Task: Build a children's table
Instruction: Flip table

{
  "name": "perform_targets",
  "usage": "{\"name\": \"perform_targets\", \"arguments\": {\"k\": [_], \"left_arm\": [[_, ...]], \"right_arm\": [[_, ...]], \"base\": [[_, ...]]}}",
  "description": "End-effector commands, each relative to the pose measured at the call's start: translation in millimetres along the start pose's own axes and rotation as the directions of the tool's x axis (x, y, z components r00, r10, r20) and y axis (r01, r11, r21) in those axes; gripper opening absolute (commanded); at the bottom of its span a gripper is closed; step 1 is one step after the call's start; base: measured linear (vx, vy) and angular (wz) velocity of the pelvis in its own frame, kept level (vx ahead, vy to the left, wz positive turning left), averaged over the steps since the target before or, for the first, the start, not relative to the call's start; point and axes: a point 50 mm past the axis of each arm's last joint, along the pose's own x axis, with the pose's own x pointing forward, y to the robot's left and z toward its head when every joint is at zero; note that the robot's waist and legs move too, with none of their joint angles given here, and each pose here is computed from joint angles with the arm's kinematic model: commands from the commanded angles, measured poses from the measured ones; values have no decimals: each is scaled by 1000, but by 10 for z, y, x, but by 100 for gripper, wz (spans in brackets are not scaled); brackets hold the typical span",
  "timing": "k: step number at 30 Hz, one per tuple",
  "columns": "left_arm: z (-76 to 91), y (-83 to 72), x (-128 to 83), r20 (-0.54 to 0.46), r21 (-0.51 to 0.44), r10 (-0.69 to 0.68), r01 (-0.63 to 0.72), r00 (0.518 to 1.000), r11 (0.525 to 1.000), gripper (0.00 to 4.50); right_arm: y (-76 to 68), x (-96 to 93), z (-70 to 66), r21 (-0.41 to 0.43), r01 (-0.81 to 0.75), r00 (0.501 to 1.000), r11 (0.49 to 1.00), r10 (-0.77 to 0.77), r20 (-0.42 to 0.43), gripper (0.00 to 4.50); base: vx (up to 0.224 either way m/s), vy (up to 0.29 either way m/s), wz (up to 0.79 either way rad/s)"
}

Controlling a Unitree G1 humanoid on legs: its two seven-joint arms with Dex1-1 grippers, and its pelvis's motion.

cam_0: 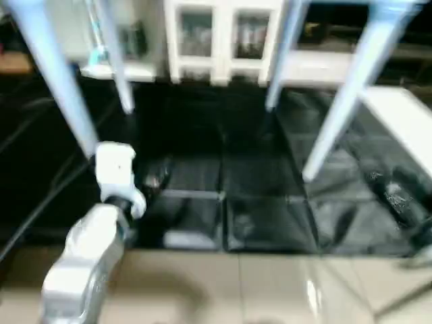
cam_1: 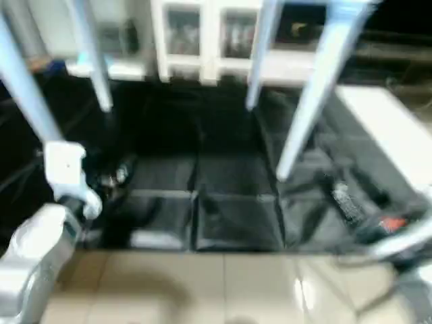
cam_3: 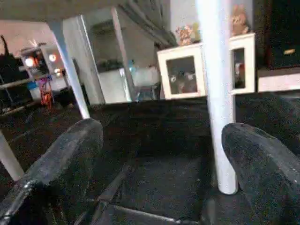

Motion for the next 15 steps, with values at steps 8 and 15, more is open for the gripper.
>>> {"name": "perform_targets", "arguments": {"k": [8, 15], "left_arm": [[-45, -2, 14, 44, 91, 62, -66, 997, 994, 407], [-201, 57, -78, 63, 90, 132, -138, 989, 986, 407]], "right_arm": [[-11, 100, -463, -155, 379, 922, 912, -387, -26, 439], [66, 170, -591, -235, 388, 915, 891, -403, -15, 439]], "base": [[-36, -8, 6], [3, 26, -5]]}}
